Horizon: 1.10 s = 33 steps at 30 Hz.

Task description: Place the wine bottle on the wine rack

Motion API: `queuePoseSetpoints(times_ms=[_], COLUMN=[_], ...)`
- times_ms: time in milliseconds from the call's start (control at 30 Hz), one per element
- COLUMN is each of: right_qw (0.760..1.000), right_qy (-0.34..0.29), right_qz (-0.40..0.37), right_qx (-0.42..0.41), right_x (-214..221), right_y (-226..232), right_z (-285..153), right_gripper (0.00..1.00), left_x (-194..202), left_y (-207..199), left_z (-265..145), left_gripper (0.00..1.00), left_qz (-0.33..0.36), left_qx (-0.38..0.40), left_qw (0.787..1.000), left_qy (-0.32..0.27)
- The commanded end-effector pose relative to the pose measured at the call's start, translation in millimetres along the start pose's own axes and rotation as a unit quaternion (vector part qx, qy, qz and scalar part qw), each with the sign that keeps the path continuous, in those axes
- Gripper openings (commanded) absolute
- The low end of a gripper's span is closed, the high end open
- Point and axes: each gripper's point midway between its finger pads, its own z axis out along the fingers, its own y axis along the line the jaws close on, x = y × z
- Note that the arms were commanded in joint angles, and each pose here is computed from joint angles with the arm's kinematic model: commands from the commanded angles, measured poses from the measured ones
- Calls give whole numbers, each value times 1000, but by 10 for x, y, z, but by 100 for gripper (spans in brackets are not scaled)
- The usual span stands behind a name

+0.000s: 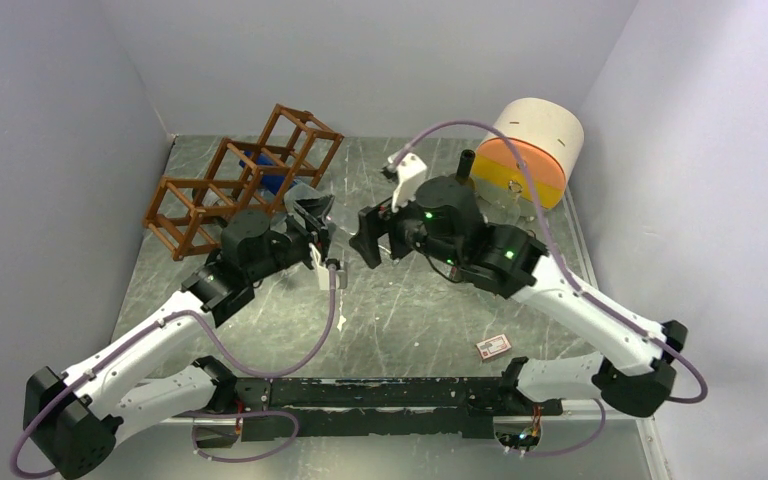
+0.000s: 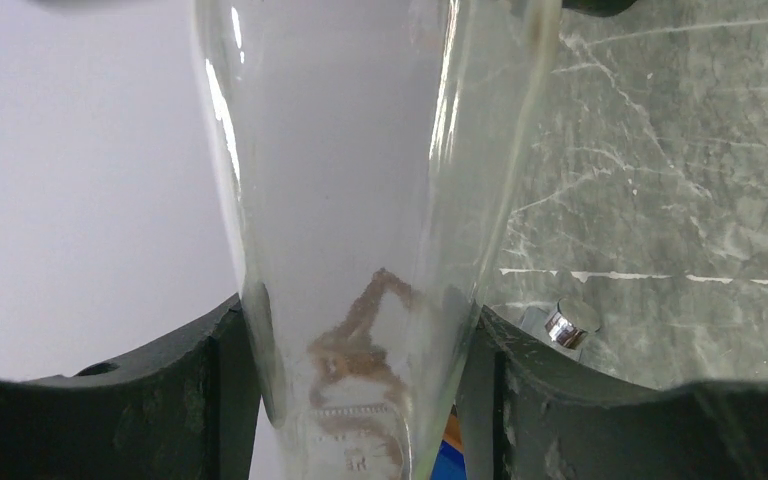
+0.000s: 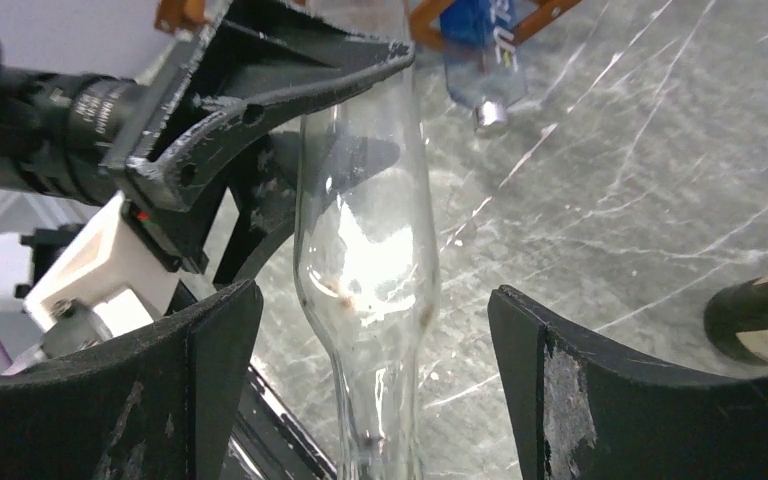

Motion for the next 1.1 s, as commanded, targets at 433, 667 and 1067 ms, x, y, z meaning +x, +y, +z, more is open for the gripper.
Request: queuePoseSetpoints(times_ms=[433, 667, 1067], right_qw=[994, 995, 999], right_qy=[95, 92, 10], right_qz=[-36, -32, 1], right_qx=[-40, -31, 44], right_x=[519, 507, 181], right_y=[173, 159, -84], right_z=[607, 665, 547], right_gripper=[70, 22, 0], left_x=[-198, -222, -241], left_y=[177, 203, 102], left_z=[-98, -131, -168], left_gripper=[7, 32, 97], left_qz=[35, 15, -21], left_qx=[-49, -57, -37], left_qw=[997, 997, 998], left_qy=[-44, -49, -52])
